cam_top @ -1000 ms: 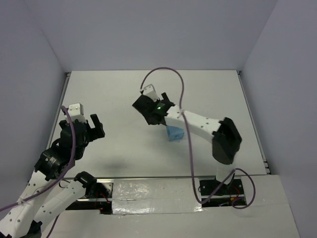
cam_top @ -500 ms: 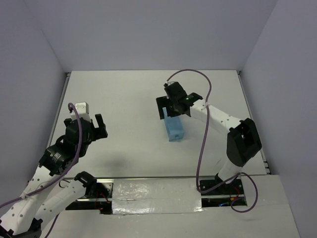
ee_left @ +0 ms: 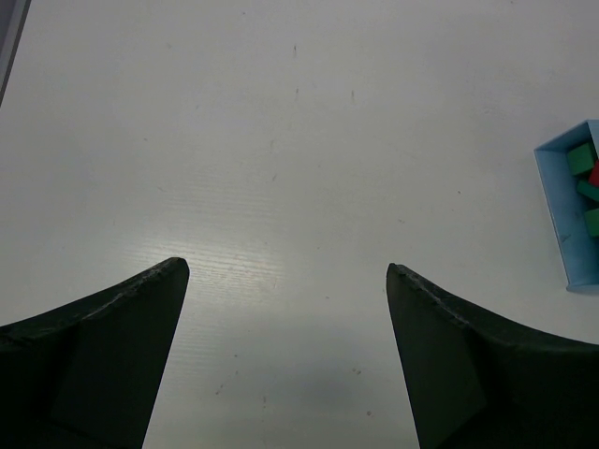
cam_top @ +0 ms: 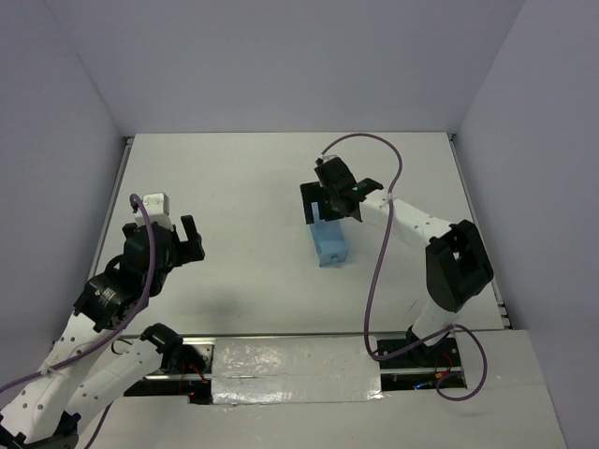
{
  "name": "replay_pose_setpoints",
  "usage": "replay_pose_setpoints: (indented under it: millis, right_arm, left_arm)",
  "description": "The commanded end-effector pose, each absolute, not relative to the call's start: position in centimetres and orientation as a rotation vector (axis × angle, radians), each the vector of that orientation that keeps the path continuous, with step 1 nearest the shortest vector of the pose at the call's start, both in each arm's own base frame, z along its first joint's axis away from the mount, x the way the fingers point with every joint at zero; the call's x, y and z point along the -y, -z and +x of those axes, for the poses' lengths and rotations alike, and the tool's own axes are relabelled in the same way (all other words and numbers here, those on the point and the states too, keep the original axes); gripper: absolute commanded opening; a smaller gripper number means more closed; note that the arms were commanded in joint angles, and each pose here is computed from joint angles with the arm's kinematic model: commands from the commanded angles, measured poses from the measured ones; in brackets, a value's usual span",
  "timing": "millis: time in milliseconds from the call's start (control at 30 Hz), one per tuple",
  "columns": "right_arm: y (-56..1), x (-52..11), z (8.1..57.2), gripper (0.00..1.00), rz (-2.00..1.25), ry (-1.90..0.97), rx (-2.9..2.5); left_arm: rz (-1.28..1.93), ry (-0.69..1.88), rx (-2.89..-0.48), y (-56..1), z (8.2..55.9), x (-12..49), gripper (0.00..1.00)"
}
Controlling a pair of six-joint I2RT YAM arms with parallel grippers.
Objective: Build the wood block tower
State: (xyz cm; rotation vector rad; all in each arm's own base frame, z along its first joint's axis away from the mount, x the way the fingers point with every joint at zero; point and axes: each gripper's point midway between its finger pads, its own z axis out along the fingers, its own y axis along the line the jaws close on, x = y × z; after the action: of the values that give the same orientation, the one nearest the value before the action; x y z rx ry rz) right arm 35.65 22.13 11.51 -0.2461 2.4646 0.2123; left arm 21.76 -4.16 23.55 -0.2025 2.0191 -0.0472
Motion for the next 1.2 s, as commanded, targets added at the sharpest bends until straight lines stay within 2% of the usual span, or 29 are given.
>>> replay_pose_setpoints:
  millis: [0, 333, 433, 533, 567, 667, 767, 967, 1167]
  right_arm:
    - [-10.1, -21.3, 36.2, 1.0, -0.198, -0.207, -2.47]
    - [-7.4, -21.8, 36.0, 0.99, -0.233, -0.243, -2.527]
    - [-7.0, -22.3, 35.7, 0.96, -0.238, -0.275, -2.535]
    - [-7.2, -22.4, 35.8, 0.86, -0.235, -0.29, -2.526]
    - [-7.3, -22.4, 35.8, 0.74, -0.234, -0.288, -2.522]
    - [-8.0, -22.0, 36.0, 0.57, -0.228, -0.265, -2.505]
    - [-9.5, -21.5, 36.2, 0.5, -0.224, -0.234, -2.472]
    - [-12.7, -17.7, 37.2, 0.5, -0.178, 0.077, -2.406]
    - [-11.2, -17.0, 37.6, 0.5, -0.201, 0.329, -2.419]
  left_arm:
    - [-0.185, 0.058, -1.987, -24.3, 22.3, 4.4, 1.0]
    - [-0.177, 0.062, -1.991, -24.2, 22.4, 4.6, 0.99]
    - [-0.177, 0.064, -1.987, -24.3, 22.4, 4.6, 0.99]
    - [-0.175, 0.065, -1.989, -24.3, 22.4, 4.6, 1.0]
    - [-0.174, 0.065, -1.991, -24.2, 22.4, 4.6, 1.0]
    - [-0.174, 0.065, -1.991, -24.2, 22.4, 4.6, 0.99]
    - [-0.176, 0.066, -1.988, -24.3, 22.4, 4.6, 0.99]
    - [-0.174, 0.066, -1.989, -24.3, 22.3, 4.6, 1.0]
    - [-0.183, 0.066, -1.982, -24.4, 22.3, 4.5, 1.0]
